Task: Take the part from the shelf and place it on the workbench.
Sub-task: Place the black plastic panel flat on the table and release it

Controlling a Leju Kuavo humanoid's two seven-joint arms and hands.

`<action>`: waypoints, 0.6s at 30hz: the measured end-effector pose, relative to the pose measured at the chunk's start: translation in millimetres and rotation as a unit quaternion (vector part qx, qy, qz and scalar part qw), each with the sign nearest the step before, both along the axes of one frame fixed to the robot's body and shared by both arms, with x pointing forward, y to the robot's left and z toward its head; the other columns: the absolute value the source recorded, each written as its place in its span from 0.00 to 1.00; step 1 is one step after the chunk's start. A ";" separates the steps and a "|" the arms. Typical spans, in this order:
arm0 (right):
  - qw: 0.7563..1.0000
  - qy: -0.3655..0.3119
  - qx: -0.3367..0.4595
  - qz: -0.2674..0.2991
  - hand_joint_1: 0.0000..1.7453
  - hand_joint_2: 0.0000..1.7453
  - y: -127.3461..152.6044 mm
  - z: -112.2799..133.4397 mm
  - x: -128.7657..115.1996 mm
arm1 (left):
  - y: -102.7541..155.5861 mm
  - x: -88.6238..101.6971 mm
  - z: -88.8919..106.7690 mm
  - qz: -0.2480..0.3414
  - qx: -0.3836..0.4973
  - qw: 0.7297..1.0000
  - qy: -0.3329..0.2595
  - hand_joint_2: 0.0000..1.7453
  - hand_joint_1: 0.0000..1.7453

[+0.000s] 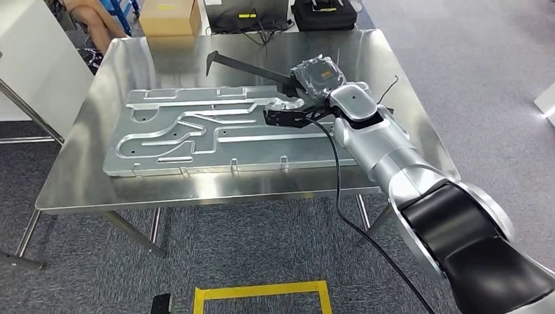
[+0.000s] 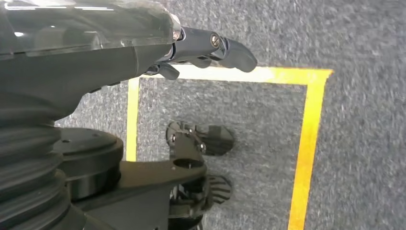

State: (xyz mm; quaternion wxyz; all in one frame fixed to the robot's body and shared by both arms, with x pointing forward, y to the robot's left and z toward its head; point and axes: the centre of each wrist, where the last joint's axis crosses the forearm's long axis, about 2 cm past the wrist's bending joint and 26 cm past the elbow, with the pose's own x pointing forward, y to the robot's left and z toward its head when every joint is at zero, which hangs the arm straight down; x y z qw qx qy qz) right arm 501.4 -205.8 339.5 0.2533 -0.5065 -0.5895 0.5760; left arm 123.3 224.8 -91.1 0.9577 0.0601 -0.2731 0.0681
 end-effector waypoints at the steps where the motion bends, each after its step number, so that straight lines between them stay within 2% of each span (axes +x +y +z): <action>1: 1.000 0.002 0.000 -0.003 1.00 1.00 -1.7 -1.0 0.2 | 0.0 -0.1 0.0 0.001 0.000 1.000 0.001 1.00 0.00; 9: 0.999 0.018 -0.005 -0.027 1.00 1.00 -17.6 -13.8 1.3 | -0.1 2.1 0.6 0.001 -0.004 1.000 0.010 1.00 0.00; 18: 0.999 0.024 -0.009 -0.042 1.00 1.00 -29.4 -17.3 2.5 | -1.5 5.7 1.7 -0.003 -0.014 1.000 0.007 1.00 0.00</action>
